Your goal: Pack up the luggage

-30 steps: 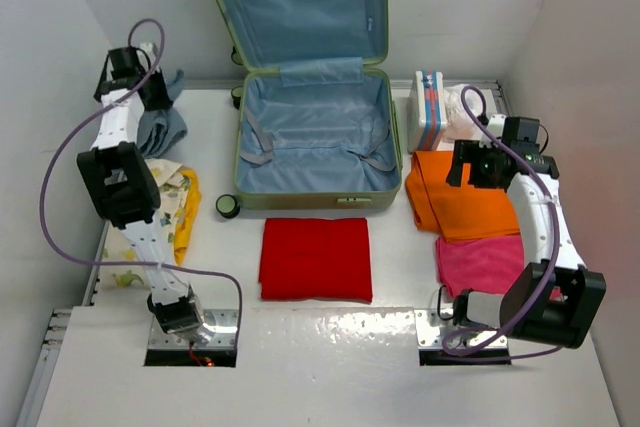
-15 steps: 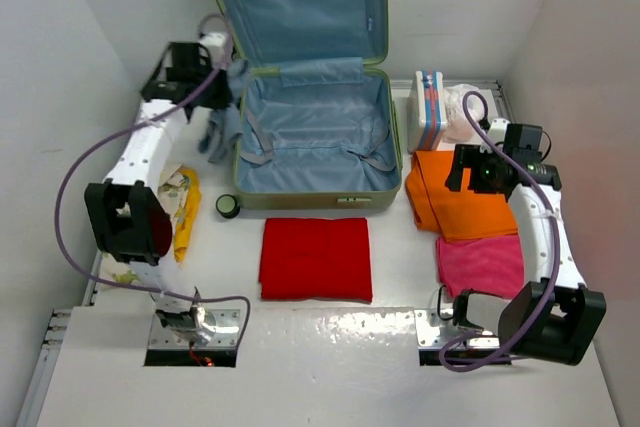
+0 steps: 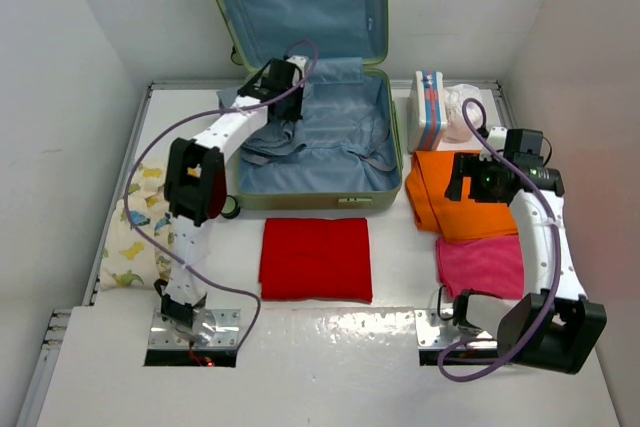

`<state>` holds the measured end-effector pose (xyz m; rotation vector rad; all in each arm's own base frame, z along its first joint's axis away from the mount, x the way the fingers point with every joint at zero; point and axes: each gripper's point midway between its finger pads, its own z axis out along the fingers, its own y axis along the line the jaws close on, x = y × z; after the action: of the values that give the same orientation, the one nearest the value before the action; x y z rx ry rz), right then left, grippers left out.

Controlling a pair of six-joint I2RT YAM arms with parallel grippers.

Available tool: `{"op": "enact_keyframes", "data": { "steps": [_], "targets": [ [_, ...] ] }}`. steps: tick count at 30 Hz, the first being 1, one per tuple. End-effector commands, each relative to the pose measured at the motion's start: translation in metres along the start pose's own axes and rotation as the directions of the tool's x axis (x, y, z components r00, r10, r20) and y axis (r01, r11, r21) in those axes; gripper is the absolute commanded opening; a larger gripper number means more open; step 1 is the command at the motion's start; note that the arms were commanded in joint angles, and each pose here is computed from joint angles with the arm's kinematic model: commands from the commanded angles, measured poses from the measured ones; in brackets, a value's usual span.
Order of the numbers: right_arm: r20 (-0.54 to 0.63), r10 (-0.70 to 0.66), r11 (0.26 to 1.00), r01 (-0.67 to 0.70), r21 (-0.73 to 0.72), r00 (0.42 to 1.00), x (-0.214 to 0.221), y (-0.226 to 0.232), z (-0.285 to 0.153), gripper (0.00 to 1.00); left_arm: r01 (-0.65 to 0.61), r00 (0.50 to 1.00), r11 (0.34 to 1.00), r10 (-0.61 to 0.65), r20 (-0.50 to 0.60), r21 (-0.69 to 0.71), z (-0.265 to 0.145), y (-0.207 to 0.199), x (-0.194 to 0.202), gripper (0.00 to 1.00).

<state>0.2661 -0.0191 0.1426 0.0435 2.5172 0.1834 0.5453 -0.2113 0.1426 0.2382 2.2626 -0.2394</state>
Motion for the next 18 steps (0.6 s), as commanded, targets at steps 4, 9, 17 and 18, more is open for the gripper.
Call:
{"op": "enact_keyframes", "data": {
  "steps": [4, 9, 17, 18],
  "targets": [
    [0.029, -0.024, 1.0, 0.023, 0.011, 0.999, 0.002, 0.001, -0.016, 0.85, -0.046, 0.989, 0.993, 0.03, 0.147, 0.111, 0.05, -0.034, -0.032, 0.0],
    [0.012, -0.017, 1.0, 0.017, 0.022, 1.0, 0.013, -0.001, -0.017, 0.85, -0.083, 0.988, 0.978, 0.055, 0.146, 0.193, 0.066, -0.061, -0.024, 0.0],
    [0.014, 0.004, 1.0, -0.004, 0.029, 1.0, 0.022, -0.002, -0.014, 0.85, -0.029, 0.977, 0.95, -0.039, 0.212, 0.312, 0.063, -0.088, -0.036, 0.0],
    [0.013, 0.007, 1.0, -0.007, 0.03, 1.0, 0.022, -0.003, -0.014, 0.85, -0.032, 0.974, 0.949, -0.041, 0.223, 0.314, 0.062, -0.089, -0.039, 0.0]
  ]
}}
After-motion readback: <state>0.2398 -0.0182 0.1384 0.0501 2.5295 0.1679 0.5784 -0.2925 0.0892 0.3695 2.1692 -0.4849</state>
